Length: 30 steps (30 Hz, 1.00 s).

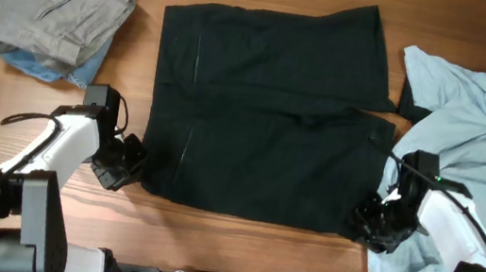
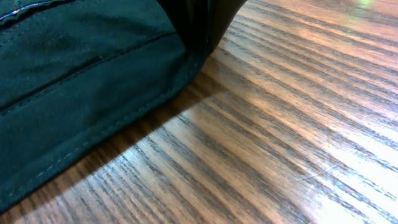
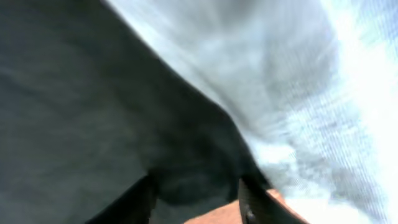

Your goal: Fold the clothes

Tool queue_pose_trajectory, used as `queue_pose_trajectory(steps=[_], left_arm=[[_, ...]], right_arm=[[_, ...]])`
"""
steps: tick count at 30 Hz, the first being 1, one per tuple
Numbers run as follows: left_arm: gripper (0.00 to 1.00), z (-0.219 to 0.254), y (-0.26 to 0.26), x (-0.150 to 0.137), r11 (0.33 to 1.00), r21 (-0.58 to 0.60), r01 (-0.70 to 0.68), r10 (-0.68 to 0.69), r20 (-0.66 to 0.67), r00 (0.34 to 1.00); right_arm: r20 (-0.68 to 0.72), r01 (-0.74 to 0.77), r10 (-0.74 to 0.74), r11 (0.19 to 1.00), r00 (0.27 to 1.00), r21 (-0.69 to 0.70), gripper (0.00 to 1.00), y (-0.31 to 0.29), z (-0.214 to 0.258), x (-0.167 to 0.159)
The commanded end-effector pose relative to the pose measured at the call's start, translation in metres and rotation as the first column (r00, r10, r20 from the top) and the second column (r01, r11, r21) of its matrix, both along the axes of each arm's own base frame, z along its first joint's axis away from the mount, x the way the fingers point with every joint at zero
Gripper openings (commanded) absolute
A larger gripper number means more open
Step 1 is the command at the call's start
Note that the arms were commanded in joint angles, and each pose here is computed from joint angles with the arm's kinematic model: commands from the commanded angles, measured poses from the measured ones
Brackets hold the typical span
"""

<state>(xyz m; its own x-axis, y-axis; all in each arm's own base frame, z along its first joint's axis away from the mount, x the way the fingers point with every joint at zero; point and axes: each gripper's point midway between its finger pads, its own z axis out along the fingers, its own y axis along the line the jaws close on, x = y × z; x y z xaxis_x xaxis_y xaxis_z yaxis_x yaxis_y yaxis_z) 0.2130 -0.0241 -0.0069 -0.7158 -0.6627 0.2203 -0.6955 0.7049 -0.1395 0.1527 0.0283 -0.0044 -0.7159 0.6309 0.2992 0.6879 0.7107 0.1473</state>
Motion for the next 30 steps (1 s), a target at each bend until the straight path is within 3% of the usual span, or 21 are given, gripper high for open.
queue_pose_trajectory(steps=[1,2,7,12,18,21,24,26,30], left_arm=[[0.04,-0.015,0.004,-0.008,1.0,0.031,0.003,-0.002,-0.044,0.999],[0.04,-0.008,0.007,0.001,0.999,0.038,0.023,-0.022,-0.019,1.0],[0.04,0.045,0.035,0.019,0.994,0.107,0.007,-0.012,0.047,0.999],[0.04,0.145,0.05,0.039,0.986,0.165,0.006,-0.054,0.284,0.957],[0.04,0.219,0.063,0.007,0.949,0.304,-0.079,-0.077,0.47,0.879],[0.04,0.229,0.075,0.007,0.924,0.361,-0.129,-0.078,0.507,0.859],[0.04,0.206,0.078,0.024,0.93,0.352,-0.101,-0.063,0.425,0.903],[0.04,0.19,0.081,0.04,0.933,0.349,-0.086,-0.06,0.389,0.919],[0.04,0.16,0.095,0.11,0.929,0.359,-0.095,-0.08,0.446,0.892]], right_arm=[[0.003,0.006,-0.006,1.0,1.0,0.011,0.1,0.003,-0.001,0.0],[0.018,-0.05,0.05,0.999,0.999,0.014,0.04,0.001,0.008,0.005],[0.104,-0.151,0.15,0.989,0.983,-0.001,0.04,-0.004,0.069,0.035],[0.321,-0.174,0.21,0.975,0.923,-0.139,0.04,-0.018,0.167,0.056],[0.542,-0.124,0.251,0.958,0.802,-0.259,0.04,-0.022,0.246,0.04],[0.676,-0.067,0.253,0.955,0.692,-0.289,0.04,-0.024,0.271,0.062],[0.763,-0.012,0.238,0.957,0.602,-0.289,0.04,-0.03,0.283,0.114],[0.75,-0.018,0.236,0.958,0.618,-0.286,0.04,-0.034,0.269,0.141],[0.702,-0.073,0.221,0.97,0.677,-0.234,0.04,-0.036,0.208,0.214]])
